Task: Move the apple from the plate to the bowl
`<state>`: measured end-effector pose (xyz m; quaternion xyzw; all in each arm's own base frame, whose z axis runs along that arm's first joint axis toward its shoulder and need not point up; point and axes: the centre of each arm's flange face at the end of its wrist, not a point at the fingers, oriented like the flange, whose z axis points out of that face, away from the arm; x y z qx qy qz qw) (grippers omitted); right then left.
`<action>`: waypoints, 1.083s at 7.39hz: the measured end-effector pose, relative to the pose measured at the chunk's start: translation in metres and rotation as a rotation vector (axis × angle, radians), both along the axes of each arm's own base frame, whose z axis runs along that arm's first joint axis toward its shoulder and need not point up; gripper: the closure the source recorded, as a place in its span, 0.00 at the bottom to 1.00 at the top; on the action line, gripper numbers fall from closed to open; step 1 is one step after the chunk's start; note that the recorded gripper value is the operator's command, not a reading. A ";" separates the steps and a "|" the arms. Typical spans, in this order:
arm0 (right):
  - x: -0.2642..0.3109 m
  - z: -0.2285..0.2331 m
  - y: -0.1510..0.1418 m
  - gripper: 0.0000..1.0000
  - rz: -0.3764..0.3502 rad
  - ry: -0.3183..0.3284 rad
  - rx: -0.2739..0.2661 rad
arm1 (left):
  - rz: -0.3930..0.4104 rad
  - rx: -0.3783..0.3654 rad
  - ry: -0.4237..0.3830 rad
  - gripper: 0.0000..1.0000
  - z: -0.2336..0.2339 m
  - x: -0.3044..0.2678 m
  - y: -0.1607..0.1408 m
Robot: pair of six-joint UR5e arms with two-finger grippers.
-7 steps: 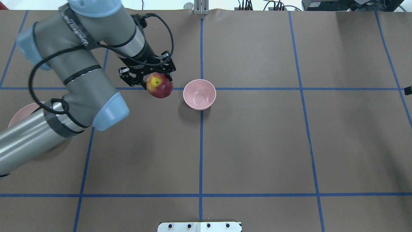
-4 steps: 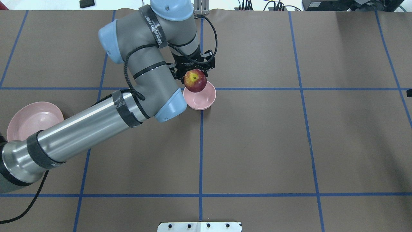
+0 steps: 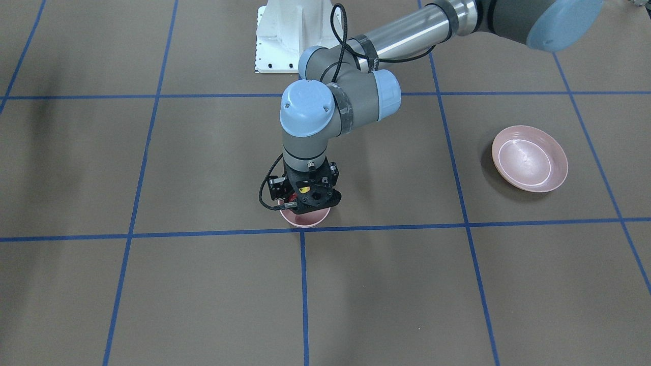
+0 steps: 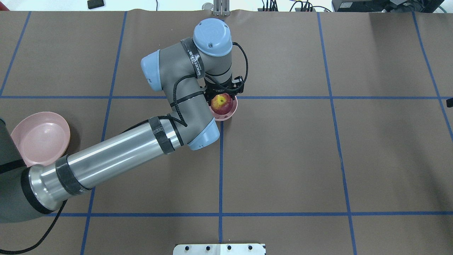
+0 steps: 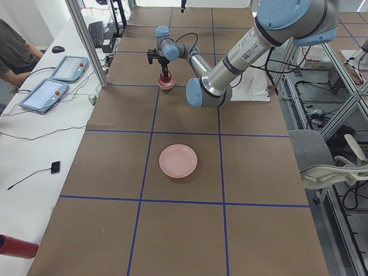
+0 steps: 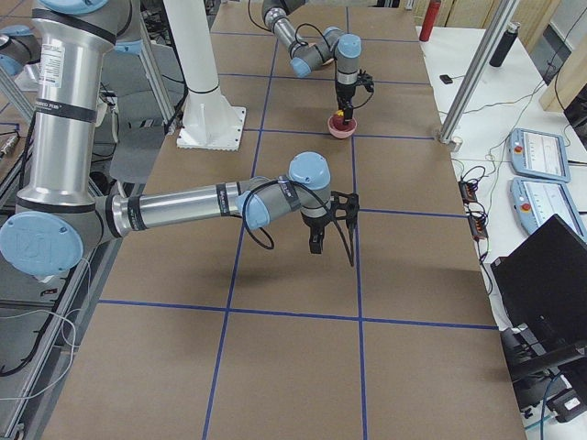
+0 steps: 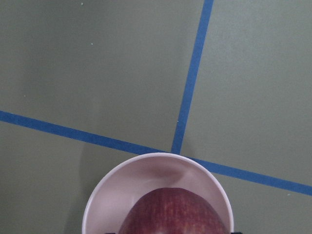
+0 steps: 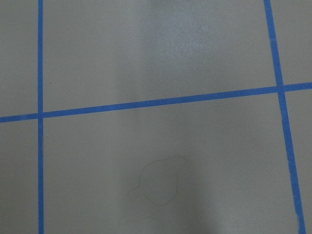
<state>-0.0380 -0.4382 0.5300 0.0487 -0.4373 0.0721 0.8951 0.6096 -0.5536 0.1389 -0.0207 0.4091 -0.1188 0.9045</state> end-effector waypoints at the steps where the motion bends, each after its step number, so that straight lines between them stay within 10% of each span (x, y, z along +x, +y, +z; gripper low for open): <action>1: 0.000 0.000 0.000 0.00 0.000 0.000 0.000 | 0.001 0.004 -0.007 0.09 0.004 0.006 0.002; 5: -0.001 0.000 -0.001 0.00 0.000 0.001 0.001 | -0.007 0.027 0.016 0.02 -0.004 -0.006 -0.001; 8: -0.001 0.002 -0.003 0.00 0.003 0.007 -0.001 | -0.017 0.071 0.094 0.02 0.025 -0.139 0.020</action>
